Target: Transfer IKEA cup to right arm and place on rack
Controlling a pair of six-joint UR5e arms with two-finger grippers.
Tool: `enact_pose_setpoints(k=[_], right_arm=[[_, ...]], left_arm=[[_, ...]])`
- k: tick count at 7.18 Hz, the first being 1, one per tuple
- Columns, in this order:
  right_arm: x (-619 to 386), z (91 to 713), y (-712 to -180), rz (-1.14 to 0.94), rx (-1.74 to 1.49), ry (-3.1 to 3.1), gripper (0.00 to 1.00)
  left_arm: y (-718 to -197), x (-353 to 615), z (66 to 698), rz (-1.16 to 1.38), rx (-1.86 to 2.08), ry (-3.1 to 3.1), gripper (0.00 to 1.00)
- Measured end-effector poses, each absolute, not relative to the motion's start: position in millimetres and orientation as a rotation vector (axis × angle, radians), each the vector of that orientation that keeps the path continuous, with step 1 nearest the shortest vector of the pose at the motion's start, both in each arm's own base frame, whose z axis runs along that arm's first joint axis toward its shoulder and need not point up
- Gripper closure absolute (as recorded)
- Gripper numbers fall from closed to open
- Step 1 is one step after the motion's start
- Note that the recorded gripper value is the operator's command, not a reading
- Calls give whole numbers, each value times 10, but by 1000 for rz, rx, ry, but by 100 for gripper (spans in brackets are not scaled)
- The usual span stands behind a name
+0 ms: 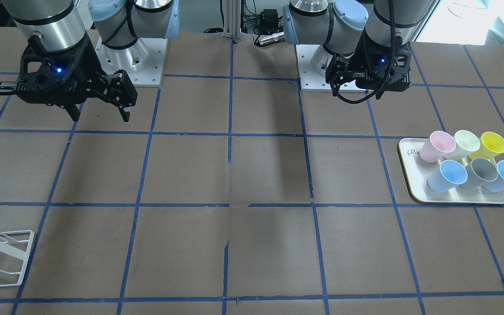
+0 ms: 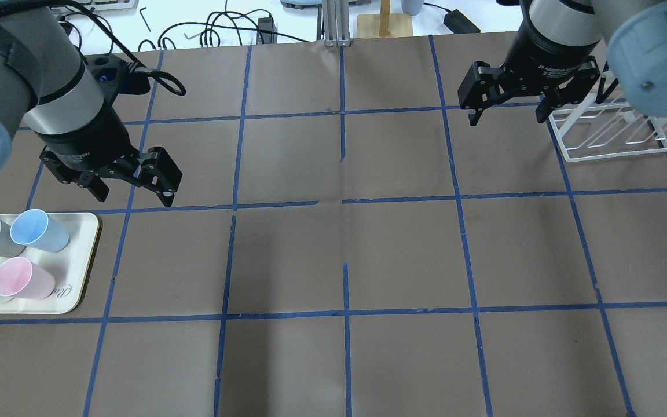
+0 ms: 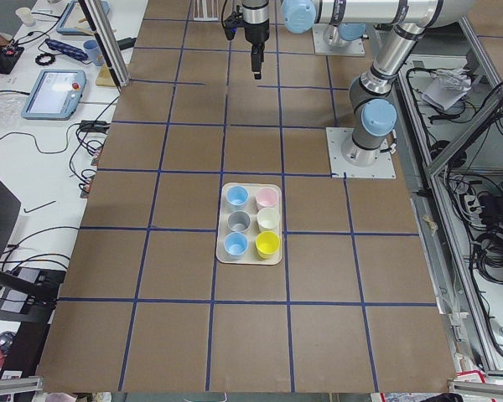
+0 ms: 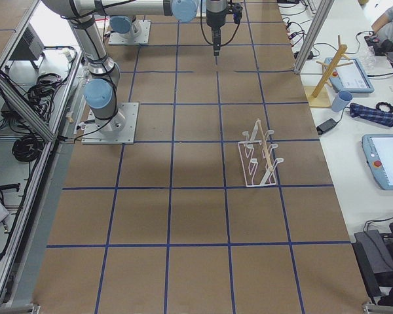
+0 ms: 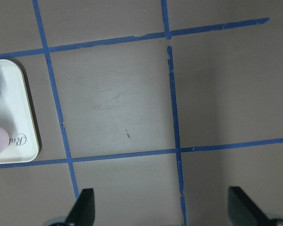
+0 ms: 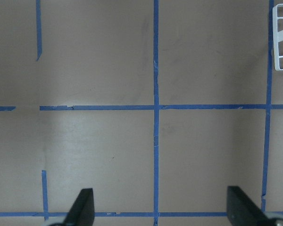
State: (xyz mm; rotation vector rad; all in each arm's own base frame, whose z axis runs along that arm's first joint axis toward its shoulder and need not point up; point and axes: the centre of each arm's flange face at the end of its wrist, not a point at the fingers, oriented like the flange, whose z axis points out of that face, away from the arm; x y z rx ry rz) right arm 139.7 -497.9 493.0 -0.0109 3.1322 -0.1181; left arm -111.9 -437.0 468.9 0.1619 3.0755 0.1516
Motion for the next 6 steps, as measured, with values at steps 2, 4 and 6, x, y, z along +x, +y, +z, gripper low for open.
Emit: enact_pose_setpoints(k=[2,4,6], right_arm=[[1401,4934,-4975,-119,-7,3133,0],[1401,4934,-4975,-119,-5,3134,0],[1403,4932,-4976,-119,-5,3132,0]], left_arm=[[-4365,-1119,4689,151,162,3076,0],[-4363,-1120,4689,152,177,3077,0],[-4374,-1112,4688,144,184,3074,0]])
